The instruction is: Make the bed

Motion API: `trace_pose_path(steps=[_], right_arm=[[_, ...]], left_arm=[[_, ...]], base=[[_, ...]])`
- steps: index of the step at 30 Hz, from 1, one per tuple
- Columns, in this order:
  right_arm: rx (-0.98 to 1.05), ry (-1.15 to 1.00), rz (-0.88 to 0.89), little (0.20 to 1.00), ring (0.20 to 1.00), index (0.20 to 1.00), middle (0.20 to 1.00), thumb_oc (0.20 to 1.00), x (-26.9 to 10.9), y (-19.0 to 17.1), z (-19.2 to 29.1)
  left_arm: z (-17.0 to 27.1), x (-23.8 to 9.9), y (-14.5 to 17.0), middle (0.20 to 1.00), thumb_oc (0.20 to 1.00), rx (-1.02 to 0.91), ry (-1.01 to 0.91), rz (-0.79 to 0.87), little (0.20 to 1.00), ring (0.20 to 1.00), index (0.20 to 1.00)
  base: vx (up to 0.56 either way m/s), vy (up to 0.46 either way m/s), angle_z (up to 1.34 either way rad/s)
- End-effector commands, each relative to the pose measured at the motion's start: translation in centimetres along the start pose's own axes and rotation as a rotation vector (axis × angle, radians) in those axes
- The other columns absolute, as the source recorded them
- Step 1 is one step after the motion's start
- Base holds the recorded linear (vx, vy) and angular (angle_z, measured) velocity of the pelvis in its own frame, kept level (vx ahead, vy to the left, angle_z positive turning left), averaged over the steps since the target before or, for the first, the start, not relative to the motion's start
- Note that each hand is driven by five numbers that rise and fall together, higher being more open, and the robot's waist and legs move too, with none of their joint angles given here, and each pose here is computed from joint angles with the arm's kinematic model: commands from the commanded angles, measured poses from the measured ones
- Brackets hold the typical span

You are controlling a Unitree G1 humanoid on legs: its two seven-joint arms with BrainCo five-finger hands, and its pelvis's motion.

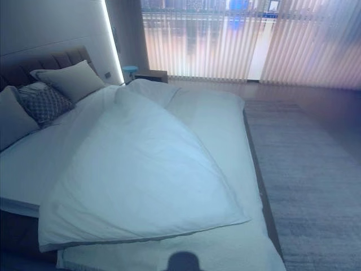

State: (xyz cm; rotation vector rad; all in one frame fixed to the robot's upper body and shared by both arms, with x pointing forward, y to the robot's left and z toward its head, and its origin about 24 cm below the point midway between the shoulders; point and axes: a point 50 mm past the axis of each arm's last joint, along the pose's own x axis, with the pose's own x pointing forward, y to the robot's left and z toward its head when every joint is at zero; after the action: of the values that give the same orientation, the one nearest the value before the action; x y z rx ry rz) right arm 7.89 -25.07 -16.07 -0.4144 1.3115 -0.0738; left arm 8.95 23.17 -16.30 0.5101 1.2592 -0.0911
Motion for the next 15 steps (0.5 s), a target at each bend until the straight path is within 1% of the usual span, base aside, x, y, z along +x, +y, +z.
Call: trace_pose_path(steps=[1,8,12,13,14,15], right_arm=[[-0.063,-0.027,-0.014,1.000,1.000,1.000,1.000,1.000,0.15,-0.68,1.36],[-0.056,-0.025,-0.004,1.000,1.000,1.000,1.000,1.000,0.13,-0.32,1.19],[0.050,-0.034,-0.002,1.000,1.000,1.000,1.000,1.000,0.10,-0.05,1.31],[0.050,-0.034,-0.002,1.000,1.000,1.000,1.000,1.000,0.10,-0.05,1.31],[0.134,-0.045,-0.001,1.000,1.000,1.000,1.000,1.000,0.09,0.07,1.61],[0.134,-0.045,-0.001,1.000,1.000,1.000,1.000,1.000,0.09,0.07,1.61]], left_arm=[[2.08,0.19,0.40,1.000,1.000,-0.014,-0.062,-0.008,1.000,1.000,1.000],[2.09,0.17,-0.39,1.000,1.000,-0.029,-0.059,-0.030,1.000,1.000,1.000],[1.73,0.15,-0.28,1.000,1.000,-0.074,-0.049,-0.018,1.000,1.000,1.000],[1.73,0.15,-0.28,1.000,1.000,-0.074,-0.049,-0.018,1.000,1.000,1.000],[1.38,0.14,-0.22,1.000,1.000,-0.084,-0.036,-0.010,1.000,1.000,1.000],[1.38,0.14,-0.22,1.000,1.000,-0.084,-0.036,-0.010,1.000,1.000,1.000]], base=[[0.04,-0.019,0.02],[0.02,-0.009,0.00],[0.02,-0.005,0.00],[0.00,0.000,0.00],[0.00,0.000,0.00],[0.00,0.000,0.00]])
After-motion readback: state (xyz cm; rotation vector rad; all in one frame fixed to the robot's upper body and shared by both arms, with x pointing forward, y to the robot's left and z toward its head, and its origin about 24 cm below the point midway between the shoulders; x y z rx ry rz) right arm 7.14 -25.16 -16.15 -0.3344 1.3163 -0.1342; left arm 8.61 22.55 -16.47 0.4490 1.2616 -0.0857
